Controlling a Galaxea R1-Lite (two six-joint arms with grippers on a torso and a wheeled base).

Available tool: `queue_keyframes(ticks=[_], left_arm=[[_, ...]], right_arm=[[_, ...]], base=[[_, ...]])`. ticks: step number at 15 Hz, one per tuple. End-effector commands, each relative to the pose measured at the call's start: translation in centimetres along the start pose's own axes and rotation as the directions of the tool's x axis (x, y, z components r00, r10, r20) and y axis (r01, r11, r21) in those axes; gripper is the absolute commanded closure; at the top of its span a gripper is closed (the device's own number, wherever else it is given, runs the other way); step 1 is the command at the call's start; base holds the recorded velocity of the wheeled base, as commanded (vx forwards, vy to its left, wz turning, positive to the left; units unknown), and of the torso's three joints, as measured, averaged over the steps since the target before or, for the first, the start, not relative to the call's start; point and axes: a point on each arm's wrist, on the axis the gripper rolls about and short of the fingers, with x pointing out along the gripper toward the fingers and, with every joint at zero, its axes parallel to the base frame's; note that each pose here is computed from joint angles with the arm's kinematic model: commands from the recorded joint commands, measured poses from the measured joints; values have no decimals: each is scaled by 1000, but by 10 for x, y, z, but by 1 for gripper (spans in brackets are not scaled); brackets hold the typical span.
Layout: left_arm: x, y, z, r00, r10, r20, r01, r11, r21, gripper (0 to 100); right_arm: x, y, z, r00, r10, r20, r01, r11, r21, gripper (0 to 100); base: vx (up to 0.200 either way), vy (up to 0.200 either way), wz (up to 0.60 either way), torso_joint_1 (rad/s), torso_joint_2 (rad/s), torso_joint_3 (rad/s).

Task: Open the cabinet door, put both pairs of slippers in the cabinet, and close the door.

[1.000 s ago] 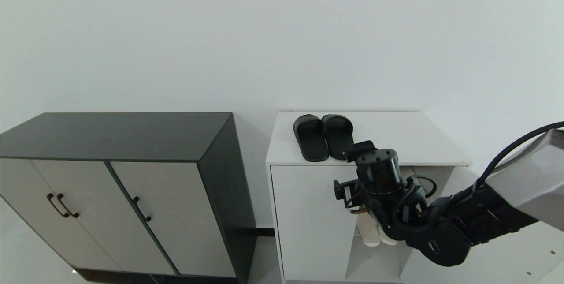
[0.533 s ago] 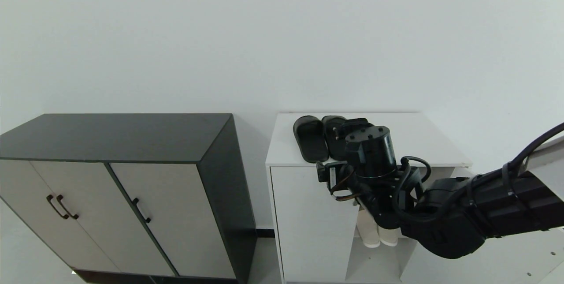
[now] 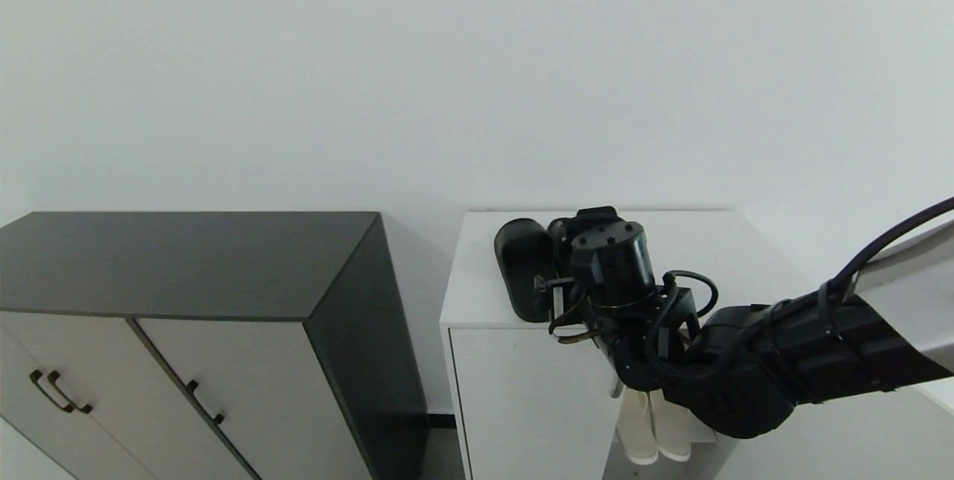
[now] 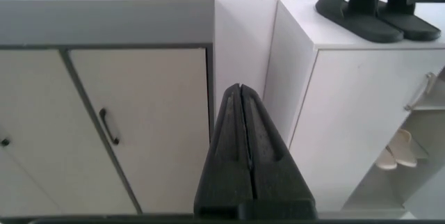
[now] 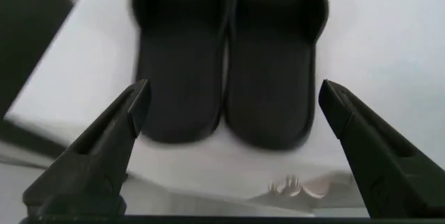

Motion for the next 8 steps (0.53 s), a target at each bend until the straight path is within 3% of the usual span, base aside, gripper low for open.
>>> queue_keyframes(ticks=[1, 3, 8], left_arm=[[0, 0, 0, 1000, 1, 0, -1, 1000, -1, 100], [0, 0, 0, 1000, 1, -2, -1, 1000, -1, 100], [0, 0, 0, 1000, -1, 0, 1, 1000, -1, 100]], right_arm=[[10, 1, -8, 1000, -12, -17, 12, 1000, 0, 0], [18, 3, -14, 1000, -10, -15, 10, 1000, 6, 0], [41, 7, -37, 1000, -24, -13, 24, 999, 22, 0]], base=[[200, 0, 0, 2, 7, 2], [200, 0, 0, 5, 2, 5], [0, 0, 0, 0, 0, 0]])
